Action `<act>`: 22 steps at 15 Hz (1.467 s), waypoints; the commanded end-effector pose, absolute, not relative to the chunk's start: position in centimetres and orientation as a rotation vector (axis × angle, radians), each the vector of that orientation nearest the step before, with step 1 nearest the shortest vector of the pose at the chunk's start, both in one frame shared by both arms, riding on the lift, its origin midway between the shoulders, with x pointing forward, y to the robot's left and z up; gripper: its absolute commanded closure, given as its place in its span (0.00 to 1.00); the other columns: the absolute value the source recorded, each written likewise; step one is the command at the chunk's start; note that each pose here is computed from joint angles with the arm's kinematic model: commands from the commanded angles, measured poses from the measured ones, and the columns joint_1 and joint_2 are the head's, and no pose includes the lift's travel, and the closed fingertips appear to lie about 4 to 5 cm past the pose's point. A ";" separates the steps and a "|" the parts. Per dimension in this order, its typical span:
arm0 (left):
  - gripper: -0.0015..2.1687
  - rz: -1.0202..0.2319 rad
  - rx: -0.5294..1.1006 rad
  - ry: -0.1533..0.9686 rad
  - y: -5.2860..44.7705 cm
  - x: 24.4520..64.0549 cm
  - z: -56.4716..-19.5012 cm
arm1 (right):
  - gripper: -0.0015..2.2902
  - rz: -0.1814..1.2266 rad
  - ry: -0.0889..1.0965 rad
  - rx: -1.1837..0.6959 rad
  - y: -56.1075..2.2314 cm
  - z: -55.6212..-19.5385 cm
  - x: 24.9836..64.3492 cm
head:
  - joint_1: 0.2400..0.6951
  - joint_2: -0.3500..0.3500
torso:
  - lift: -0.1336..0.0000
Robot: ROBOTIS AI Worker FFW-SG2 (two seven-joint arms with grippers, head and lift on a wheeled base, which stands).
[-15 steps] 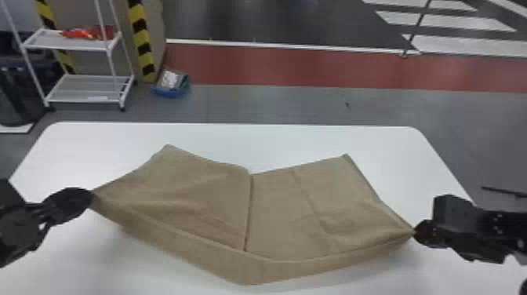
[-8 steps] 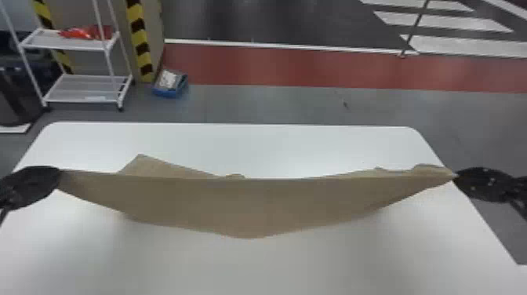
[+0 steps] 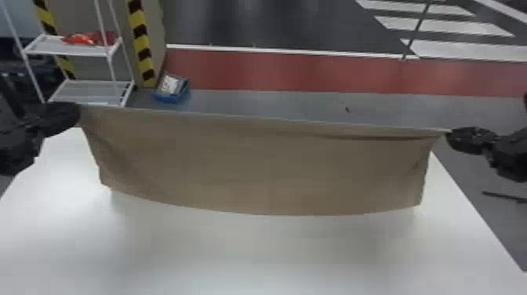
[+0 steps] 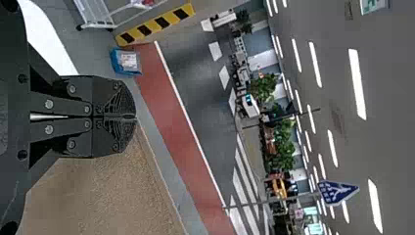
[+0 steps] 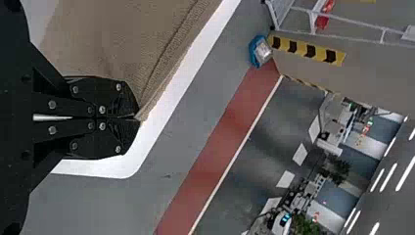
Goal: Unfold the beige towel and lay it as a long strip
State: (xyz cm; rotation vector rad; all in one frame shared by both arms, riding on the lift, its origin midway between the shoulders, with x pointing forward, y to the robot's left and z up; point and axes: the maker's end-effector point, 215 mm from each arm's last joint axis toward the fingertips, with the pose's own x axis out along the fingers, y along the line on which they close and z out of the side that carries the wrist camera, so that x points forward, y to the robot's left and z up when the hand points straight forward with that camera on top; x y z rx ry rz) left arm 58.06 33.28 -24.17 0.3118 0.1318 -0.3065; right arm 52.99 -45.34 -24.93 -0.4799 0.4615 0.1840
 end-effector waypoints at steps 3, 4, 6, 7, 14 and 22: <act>0.79 -0.278 0.318 0.090 31.1 66.7 -19.5 | 0.99 0.081 0.416 -0.386 -46.0 -20.2 59.6 | 0.70 0.33 | 0.17; 0.79 -0.265 0.307 0.096 31.5 67.0 -19.0 | 0.99 0.063 0.399 -0.367 -46.6 -18.9 59.9 | 0.64 0.32 | 0.17; 0.79 -0.257 0.311 0.049 32.2 65.6 -16.6 | 0.99 0.054 0.364 -0.343 -47.3 -17.1 58.6 | 0.53 0.32 | 0.17; 0.79 -0.246 0.308 0.042 33.3 63.7 -16.8 | 0.99 0.050 0.353 -0.339 -48.3 -16.9 56.7 | 0.47 0.32 | 0.17; 0.79 -0.319 0.435 -0.067 32.6 47.5 -24.7 | 0.99 0.201 0.370 -0.643 -46.9 -26.5 40.1 | 0.80 0.27 | 0.17; 0.79 -0.451 0.523 -0.043 35.2 36.2 -33.0 | 0.99 0.506 0.489 -0.739 -42.5 -35.8 29.6 | 1.00 0.28 | 0.17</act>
